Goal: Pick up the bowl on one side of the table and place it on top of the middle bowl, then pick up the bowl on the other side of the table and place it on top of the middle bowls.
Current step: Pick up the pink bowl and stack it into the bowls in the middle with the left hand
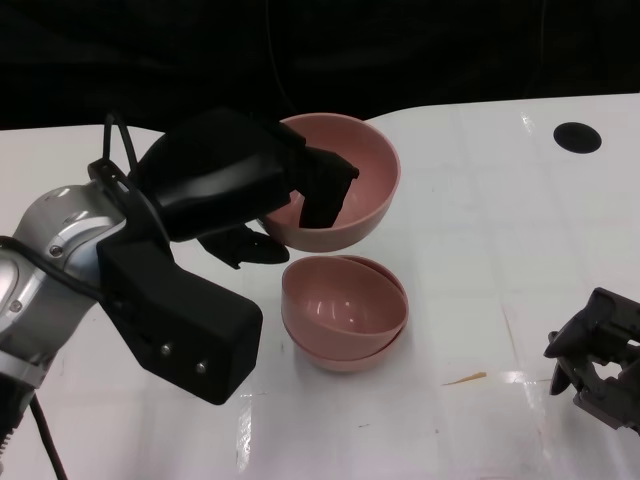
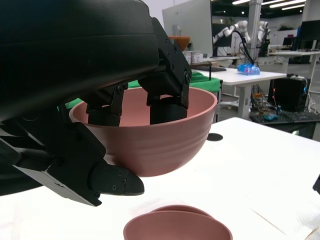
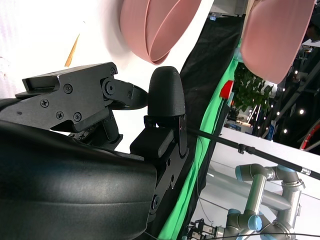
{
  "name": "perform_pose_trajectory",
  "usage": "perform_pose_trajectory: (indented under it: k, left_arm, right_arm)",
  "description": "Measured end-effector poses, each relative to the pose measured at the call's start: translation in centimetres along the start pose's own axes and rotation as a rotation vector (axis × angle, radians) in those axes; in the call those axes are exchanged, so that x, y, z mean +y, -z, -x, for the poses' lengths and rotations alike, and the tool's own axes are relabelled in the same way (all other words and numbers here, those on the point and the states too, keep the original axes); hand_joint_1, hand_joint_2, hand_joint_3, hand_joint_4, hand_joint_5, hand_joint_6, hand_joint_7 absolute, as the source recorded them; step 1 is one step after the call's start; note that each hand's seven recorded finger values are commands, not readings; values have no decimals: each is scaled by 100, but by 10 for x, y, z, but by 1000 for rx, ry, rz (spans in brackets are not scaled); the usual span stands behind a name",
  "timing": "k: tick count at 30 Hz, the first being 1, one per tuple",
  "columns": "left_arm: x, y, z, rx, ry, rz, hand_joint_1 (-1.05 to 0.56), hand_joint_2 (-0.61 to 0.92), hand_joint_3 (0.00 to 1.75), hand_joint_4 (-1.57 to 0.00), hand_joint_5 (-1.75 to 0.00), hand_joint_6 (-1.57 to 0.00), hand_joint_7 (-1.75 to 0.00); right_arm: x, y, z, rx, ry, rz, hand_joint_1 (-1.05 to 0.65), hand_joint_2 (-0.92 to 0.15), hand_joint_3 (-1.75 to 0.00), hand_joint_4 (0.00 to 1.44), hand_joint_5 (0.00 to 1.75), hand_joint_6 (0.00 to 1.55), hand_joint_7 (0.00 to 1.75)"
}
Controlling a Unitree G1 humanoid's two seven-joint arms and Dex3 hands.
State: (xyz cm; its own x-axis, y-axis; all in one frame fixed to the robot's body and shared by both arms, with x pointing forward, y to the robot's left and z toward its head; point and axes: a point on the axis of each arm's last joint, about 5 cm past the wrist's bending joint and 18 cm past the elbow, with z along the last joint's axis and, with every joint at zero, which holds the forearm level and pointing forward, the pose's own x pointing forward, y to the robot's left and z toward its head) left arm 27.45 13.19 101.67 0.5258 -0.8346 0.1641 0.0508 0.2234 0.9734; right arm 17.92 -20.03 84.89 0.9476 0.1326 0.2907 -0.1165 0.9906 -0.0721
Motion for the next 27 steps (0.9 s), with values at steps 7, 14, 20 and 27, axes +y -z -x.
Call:
perform_pose_trajectory:
  k: [7,14,20,27]
  left_arm:
    - [-5,-6,-7,-33,2,18,-14,79,44,-75,-175,-61,-174]
    - [-9,-8,-9,-59,12,17,-11,78,41,-75,-175,-60,-175]
    - [-10,-9,-10,-66,18,19,-7,75,38,-74,-175,-59,-175]
    - [-11,-10,-11,-76,19,22,-5,76,38,-72,-175,-58,-175]
  right_arm:
    - [0,0,0,0,-1,0,-9,-83,-66,81,163,74,137]
    - [0,0,0,-1,0,0,-10,-82,-67,82,163,74,137]
    - [0,-1,0,-4,-2,0,-9,-82,-69,82,162,74,136]
    - [0,-2,-2,-14,-3,2,-9,-82,-69,82,163,74,136]
